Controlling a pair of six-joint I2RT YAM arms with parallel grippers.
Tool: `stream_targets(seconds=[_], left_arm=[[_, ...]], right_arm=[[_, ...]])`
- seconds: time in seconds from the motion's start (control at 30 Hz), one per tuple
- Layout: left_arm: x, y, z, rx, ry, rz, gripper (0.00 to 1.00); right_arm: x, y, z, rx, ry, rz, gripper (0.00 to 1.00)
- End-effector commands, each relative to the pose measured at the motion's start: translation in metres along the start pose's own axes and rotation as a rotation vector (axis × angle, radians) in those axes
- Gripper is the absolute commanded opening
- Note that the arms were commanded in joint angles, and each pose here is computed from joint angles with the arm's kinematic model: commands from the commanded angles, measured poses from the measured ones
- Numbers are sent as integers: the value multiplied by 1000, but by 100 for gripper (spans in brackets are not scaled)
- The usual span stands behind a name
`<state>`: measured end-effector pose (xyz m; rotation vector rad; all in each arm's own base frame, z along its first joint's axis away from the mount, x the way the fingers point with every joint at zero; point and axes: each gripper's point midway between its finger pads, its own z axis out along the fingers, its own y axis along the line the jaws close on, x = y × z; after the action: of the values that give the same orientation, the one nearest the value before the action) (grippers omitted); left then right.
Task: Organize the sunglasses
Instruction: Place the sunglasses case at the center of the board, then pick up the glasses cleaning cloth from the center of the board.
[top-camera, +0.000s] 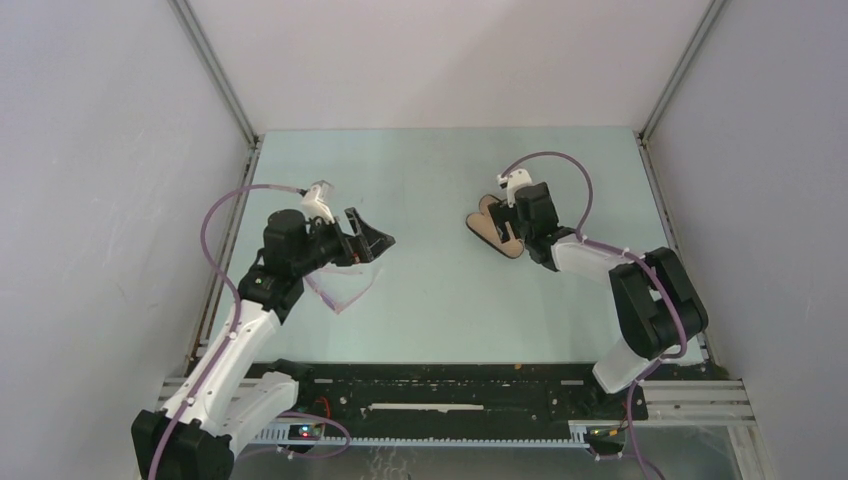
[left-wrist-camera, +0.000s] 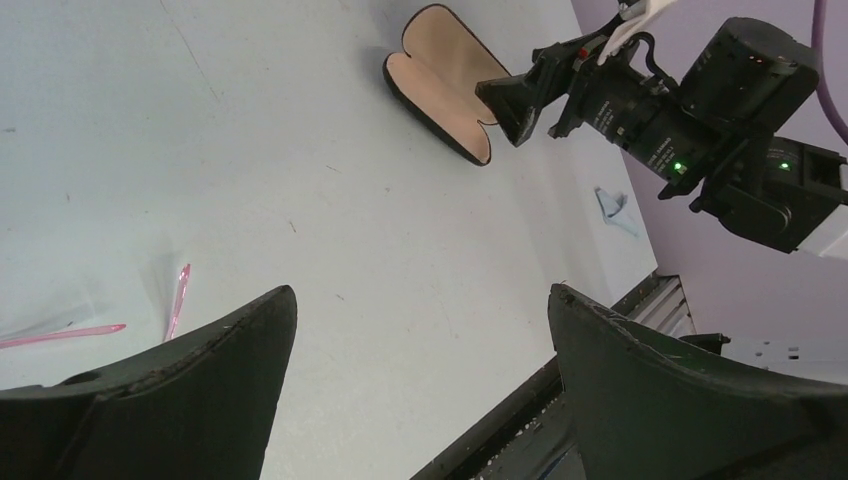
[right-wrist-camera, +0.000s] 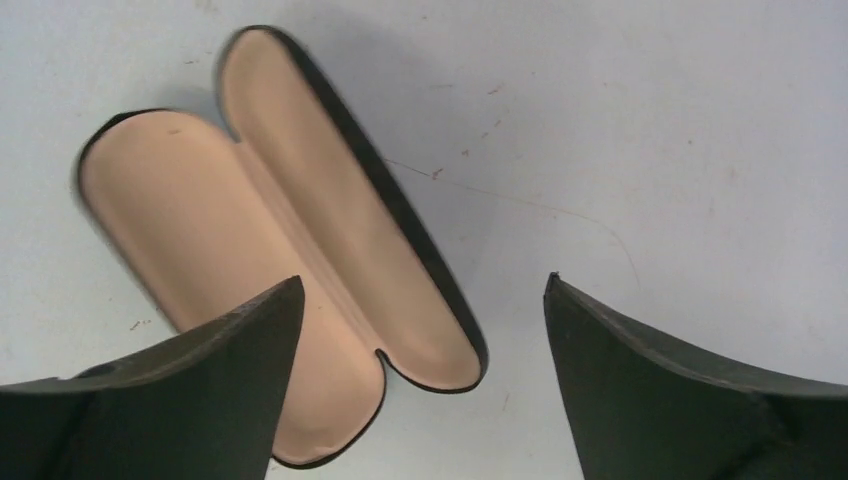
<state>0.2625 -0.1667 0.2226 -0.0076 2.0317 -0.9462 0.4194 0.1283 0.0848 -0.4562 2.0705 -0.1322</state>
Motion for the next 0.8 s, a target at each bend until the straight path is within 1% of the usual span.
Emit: stream_targets(seconds=[0.0, 0.03, 0.07, 0.13, 0.17, 0.2, 0.27, 0.3, 0.33, 0.4, 0.5, 0.6, 0.67, 0.77], left_arm=[[-17, -13, -1, 45, -32, 49, 100], [-18, -14, -1, 47, -30, 49, 100], [-19, -14, -1, 49, -33, 51, 100], [-21, -16, 0, 54, -36, 52, 100], [-22, -16, 0, 53, -37, 53, 100], [-21, -16, 0, 54, -35, 53, 100], [-21, -14, 1, 48, -37, 53, 100], [-20, -12, 2, 42, -35, 50, 100], [-19, -10, 3, 40, -32, 47, 100], [-16, -8, 7, 42, -24, 37, 100], [-12, -8, 12, 55, 4, 25, 100], [-13, -10, 13, 60, 12, 24, 100], [-16, -12, 12, 64, 10, 29, 100], [-17, -12, 13, 56, 18, 26, 100]], right_arm=[[-30, -29, -24, 115, -76, 104, 100], [-33, -38, -31, 156, -79, 147, 100], [-36, -47, -40, 193, -82, 230, 100], [-35, -64, -57, 230, -73, 348, 100], [-30, -72, -65, 247, -57, 429, 100], [-21, -88, -76, 299, -38, 531, 100], [17, -117, -95, 459, 46, 794, 100], [46, -131, -109, 537, 127, 899, 100], [62, -136, -115, 555, 175, 968, 100], [92, -142, -122, 577, 252, 1037, 100], [133, -148, -134, 639, 350, 1097, 100], [163, -152, -143, 689, 383, 1204, 99], [181, -157, -148, 736, 396, 1257, 94], [203, -167, -157, 840, 426, 1285, 87]])
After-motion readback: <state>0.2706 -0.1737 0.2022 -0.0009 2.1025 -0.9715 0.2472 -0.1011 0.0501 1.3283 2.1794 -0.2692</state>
